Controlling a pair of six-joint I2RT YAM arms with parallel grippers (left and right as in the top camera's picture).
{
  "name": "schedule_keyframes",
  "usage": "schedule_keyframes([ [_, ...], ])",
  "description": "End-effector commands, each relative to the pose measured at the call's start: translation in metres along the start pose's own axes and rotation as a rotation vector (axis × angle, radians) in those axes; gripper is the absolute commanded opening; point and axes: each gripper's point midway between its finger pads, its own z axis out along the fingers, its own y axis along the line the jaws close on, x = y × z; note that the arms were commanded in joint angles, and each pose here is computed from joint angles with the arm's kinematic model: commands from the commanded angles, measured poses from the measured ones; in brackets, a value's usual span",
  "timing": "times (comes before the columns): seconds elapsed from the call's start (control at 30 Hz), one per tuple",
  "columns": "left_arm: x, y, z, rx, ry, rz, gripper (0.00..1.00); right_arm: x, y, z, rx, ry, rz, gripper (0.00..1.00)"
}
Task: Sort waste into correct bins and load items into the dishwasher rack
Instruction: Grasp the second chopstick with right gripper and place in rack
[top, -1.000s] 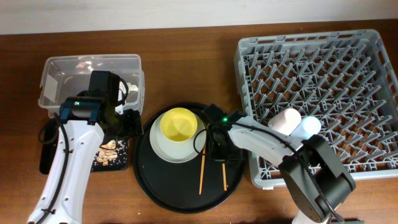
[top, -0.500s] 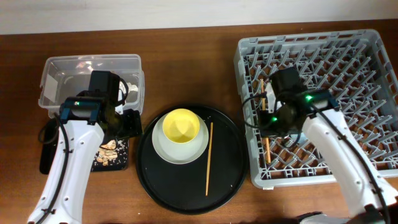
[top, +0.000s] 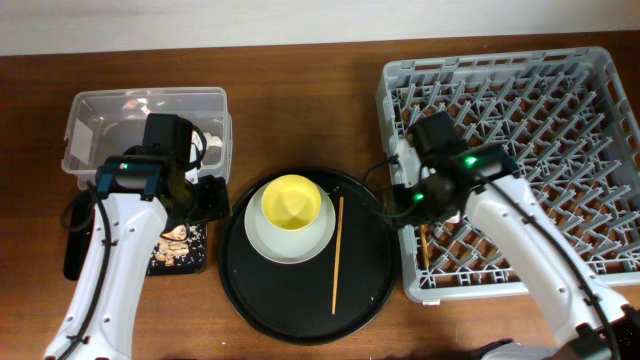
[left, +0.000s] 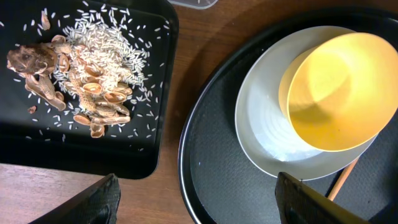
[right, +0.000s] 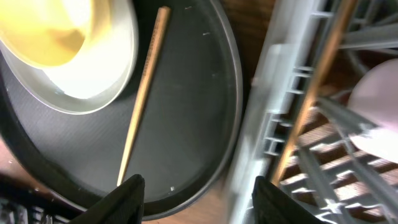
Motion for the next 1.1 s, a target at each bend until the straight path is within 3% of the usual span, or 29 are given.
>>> schedule_keyframes([
  [0.0, -0.001, 0.002, -0.004, 0.0, -0.017, -0.011, 0.79, 0.007, 0.028, 0.01, 0.028, 0.009, -0.014, 0.57],
  [0.2, -0.001, 0.002, -0.004, 0.0, -0.017, -0.01, 0.79, 0.027, 0.071, 0.074, 0.09, 0.135, -0.019, 0.57],
  [0.5, -0.002, 0.001, -0.004, 0.0, -0.019, -0.01, 0.8, 0.049, 0.061, 0.152, 0.186, 0.3, 0.038, 0.56],
  [0.57, -0.002, 0.001, -0.004, 0.001, -0.019, -0.01, 0.8, 0.049, 0.06, 0.156, 0.19, 0.302, 0.046, 0.45],
  [0.6, -0.002, 0.001, -0.004, 0.001, -0.019, -0.01, 0.8, 0.05, 0.06, 0.156, 0.191, 0.304, 0.047, 0.35],
  [0.7, -0.002, 0.001, -0.004, 0.001, -0.02, -0.01, 0.8, 0.05, 0.055, 0.157, 0.227, 0.292, 0.107, 0.23],
  [0.73, -0.002, 0.001, -0.004, 0.001, -0.019, -0.01, 0.8, 0.052, 0.054, 0.157, 0.23, 0.296, 0.114, 0.11],
  [0.8, -0.002, 0.001, -0.004, 0.001, -0.018, -0.01, 0.8, 0.052, 0.053, 0.155, 0.229, 0.3, 0.117, 0.04],
  [0.9, -0.001, 0.002, -0.004, 0.0, -0.016, -0.01, 0.8, 0.042, 0.055, 0.133, 0.206, 0.257, 0.124, 0.04],
  [1.07, -0.001, 0.002, -0.004, 0.0, -0.016, -0.01, 0.8, -0.009, 0.044, 0.016, 0.105, -0.02, 0.048, 0.04],
])
